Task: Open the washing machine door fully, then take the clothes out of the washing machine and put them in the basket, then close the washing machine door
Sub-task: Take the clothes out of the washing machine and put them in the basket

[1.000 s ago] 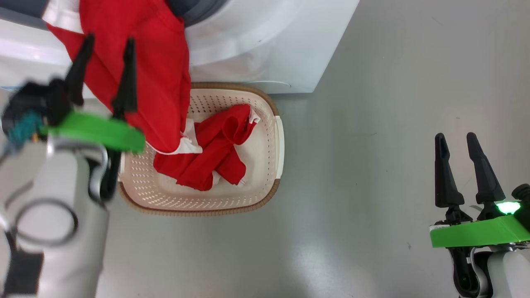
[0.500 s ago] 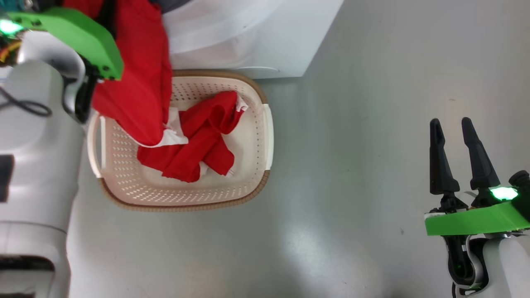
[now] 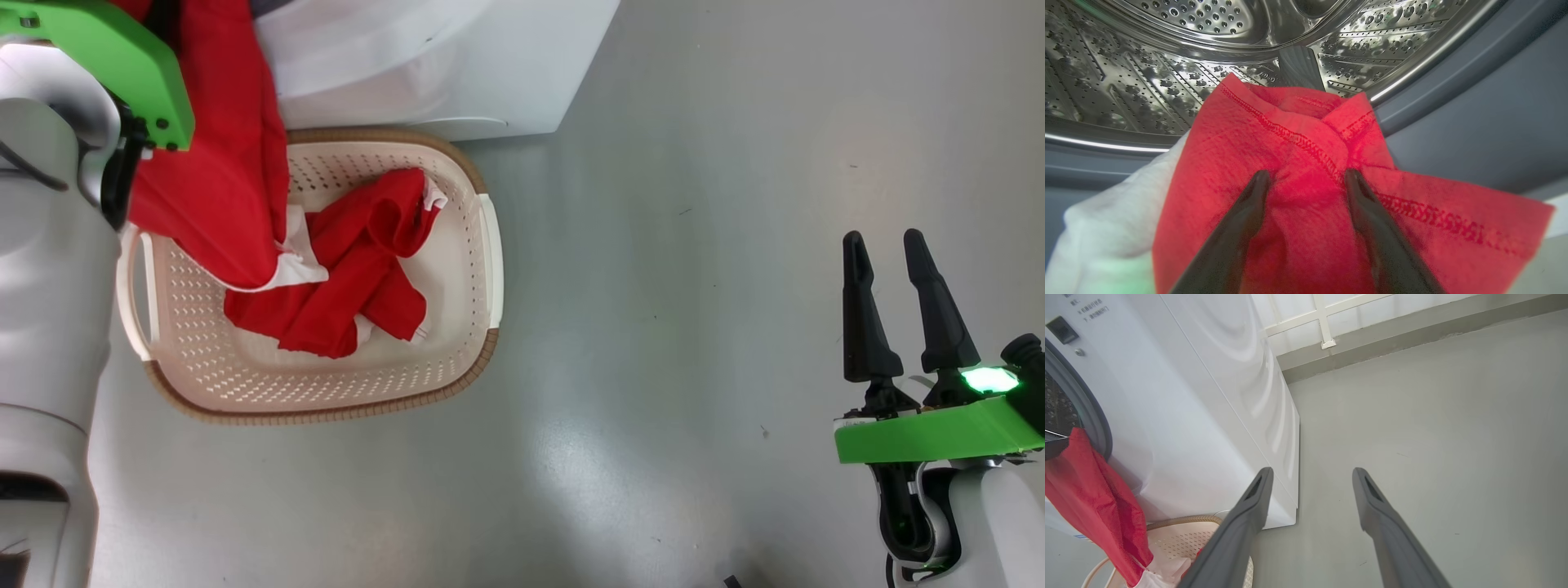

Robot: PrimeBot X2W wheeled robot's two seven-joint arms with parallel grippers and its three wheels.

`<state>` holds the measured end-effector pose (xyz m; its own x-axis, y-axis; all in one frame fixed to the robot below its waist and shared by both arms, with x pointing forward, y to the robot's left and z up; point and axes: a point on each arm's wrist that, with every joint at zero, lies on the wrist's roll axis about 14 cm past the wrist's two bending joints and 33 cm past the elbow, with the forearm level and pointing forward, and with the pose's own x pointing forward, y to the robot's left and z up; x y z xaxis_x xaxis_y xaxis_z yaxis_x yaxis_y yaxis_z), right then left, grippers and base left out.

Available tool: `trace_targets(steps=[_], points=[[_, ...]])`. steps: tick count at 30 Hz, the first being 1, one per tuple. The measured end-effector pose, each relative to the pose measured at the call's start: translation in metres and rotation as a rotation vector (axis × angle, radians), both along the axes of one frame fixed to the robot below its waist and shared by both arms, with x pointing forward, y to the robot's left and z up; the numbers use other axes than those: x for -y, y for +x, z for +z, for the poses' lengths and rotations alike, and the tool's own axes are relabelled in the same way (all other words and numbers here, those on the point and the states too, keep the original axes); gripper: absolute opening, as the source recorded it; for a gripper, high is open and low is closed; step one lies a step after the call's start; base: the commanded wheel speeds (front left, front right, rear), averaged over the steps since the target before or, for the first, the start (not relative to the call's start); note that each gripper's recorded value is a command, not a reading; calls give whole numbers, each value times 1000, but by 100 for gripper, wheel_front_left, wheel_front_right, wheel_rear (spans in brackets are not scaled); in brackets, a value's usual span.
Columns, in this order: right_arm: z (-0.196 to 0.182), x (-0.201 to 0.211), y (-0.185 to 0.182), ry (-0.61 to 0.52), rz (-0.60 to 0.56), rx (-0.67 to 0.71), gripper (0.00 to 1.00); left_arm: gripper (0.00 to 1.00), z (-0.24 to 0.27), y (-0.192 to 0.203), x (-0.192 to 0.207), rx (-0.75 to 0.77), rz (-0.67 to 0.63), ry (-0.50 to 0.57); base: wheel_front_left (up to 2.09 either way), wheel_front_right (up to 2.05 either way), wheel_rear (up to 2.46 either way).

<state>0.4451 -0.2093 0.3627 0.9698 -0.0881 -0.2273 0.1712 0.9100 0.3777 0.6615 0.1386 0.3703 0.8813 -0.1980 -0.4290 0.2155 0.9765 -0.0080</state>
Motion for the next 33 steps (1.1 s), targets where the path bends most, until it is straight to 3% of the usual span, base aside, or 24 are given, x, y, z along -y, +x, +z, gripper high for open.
trace_targets(steps=[1,2,3,4,14,23,33], points=[[0,0,0,0,-1,1,100,47,-1,0,0,-1,-1,3,0,0,0],[1,0,1,0,0,3,100,37,-1,0,0,-2,-2,5,0,0,0],[1,0,1,0,0,3,100,11,-1,0,0,-2,-2,5,0,0,0],[1,0,2,-1,0,6,100,0,-2,0,0,-4,-3,7,0,0,0],[4,-4,8,7,10,21,100,0,13,3,-6,77,22,-24,0,0,0],[15,-6,12,11,12,53,100,0,57,-4,-16,254,88,-162,0,0,0],[21,-17,8,21,38,61,100,0,81,-60,-40,410,203,-265,0,0,0]])
